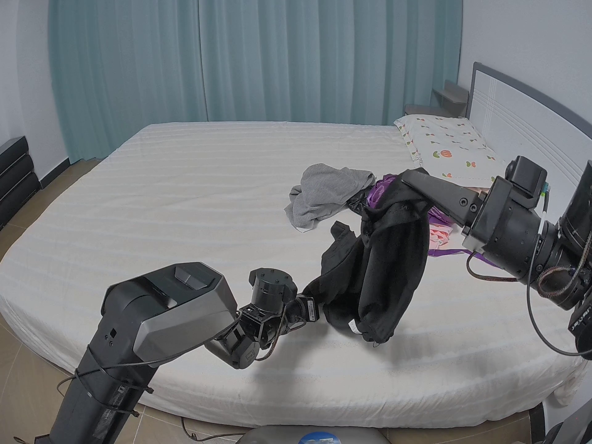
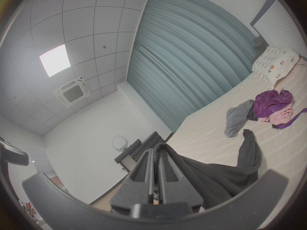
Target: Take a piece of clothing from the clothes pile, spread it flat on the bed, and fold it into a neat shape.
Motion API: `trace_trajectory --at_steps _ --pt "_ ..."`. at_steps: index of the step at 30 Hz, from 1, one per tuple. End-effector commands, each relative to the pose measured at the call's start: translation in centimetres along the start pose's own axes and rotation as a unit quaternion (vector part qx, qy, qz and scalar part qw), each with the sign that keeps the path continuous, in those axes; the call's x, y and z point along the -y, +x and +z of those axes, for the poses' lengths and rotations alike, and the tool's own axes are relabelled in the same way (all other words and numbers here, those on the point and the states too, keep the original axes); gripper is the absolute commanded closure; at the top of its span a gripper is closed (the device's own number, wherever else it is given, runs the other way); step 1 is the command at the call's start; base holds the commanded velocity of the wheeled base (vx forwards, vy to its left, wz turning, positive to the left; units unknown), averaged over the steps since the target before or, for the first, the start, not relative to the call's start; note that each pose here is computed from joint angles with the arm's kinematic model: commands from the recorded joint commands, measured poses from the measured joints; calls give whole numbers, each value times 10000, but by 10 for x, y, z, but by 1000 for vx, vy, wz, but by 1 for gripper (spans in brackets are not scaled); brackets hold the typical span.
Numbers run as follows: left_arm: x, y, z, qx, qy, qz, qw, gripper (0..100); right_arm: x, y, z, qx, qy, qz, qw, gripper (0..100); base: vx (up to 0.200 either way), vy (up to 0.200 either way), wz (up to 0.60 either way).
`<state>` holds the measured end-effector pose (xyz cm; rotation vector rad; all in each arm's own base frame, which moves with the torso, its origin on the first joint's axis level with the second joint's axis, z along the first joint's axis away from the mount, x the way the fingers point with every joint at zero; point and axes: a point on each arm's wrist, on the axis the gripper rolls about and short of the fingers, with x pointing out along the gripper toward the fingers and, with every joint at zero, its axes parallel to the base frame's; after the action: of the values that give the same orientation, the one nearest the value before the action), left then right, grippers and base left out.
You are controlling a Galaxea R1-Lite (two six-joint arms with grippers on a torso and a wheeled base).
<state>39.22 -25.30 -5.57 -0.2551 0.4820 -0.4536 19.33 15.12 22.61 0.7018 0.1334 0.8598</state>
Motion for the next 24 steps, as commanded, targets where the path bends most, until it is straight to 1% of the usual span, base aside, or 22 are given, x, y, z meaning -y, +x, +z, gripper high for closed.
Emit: trace_trajectory --at_steps 1,2,3,5,7,9,11,12,13,14,15,16,17,18,19,20,21,22,23,24 --pt "-6 -16 27 288 -237 246 9990 100 30 6 2 -43 5 -426 9991 100 0 0 0" --pt "-9 -25 33 306 -311 325 9985 100 38 8 3 -57 11 -528 9986 100 0 0 0" --pt "-10 -27 36 322 -335 341 9983 100 41 8 3 -60 14 -571 9983 100 0 0 0" --pt "-15 -56 53 355 -459 449 9973 100 69 16 5 -59 47 -933 9956 100 0 0 0" --pt "-14 -80 72 519 -566 470 9959 100 95 26 6 -26 46 -1273 9918 100 0 0 0" --pt "-15 -107 93 717 -685 547 9936 100 115 36 11 78 -5 -1509 9885 100 0 0 0" --pt "-16 -131 113 984 -744 620 9904 100 127 46 22 323 -104 -1643 9858 100 0 0 0" --pt "-16 -135 116 1010 -752 641 9900 100 127 47 25 388 -131 -1656 9853 100 0 0 0" --pt "-19 -157 137 1257 -804 789 9856 100 134 57 46 811 -266 -1729 9812 100 0 0 0" --pt "-19 -157 137 1257 -804 789 9856 100 134 57 46 811 -266 -1729 9812 100 0 0 0" --pt "-22 -176 158 1553 -860 1016 9789 100 135 66 64 1212 -404 -1737 9765 100 0 0 0" --pt "-22 -179 161 1601 -869 1051 9776 100 134 67 67 1278 -433 -1728 9757 100 0 0 0" --pt "-27 -199 179 1899 -930 1208 9699 100 129 72 84 1538 -641 -1648 9722 100 0 0 0" --pt "-27 -203 181 1942 -935 1213 9689 100 128 72 87 1584 -674 -1628 9715 100 0 0 0" --pt "-28 -221 195 2184 -968 1239 9631 100 123 76 96 1718 -830 -1553 9693 100 0 0 0" --pt "-29 -228 199 2270 -976 1249 9609 100 122 77 97 1746 -880 -1531 9687 100 0 0 0" --pt "-27 -238 207 2449 -987 1224 9567 100 121 78 95 1721 -913 -1536 9687 100 0 0 0" --pt "-27 -238 207 2449 -987 1224 9567 100 121 78 95 1721 -913 -1536 9687 100 0 0 0" --pt "-25 -250 212 2622 -1093 1188 9514 100 123 76 81 1497 -814 -1620 9720 100 0 0 0" --pt "-24 -251 212 2624 -1108 1184 9513 100 124 76 79 1464 -801 -1637 9723 100 0 0 0"
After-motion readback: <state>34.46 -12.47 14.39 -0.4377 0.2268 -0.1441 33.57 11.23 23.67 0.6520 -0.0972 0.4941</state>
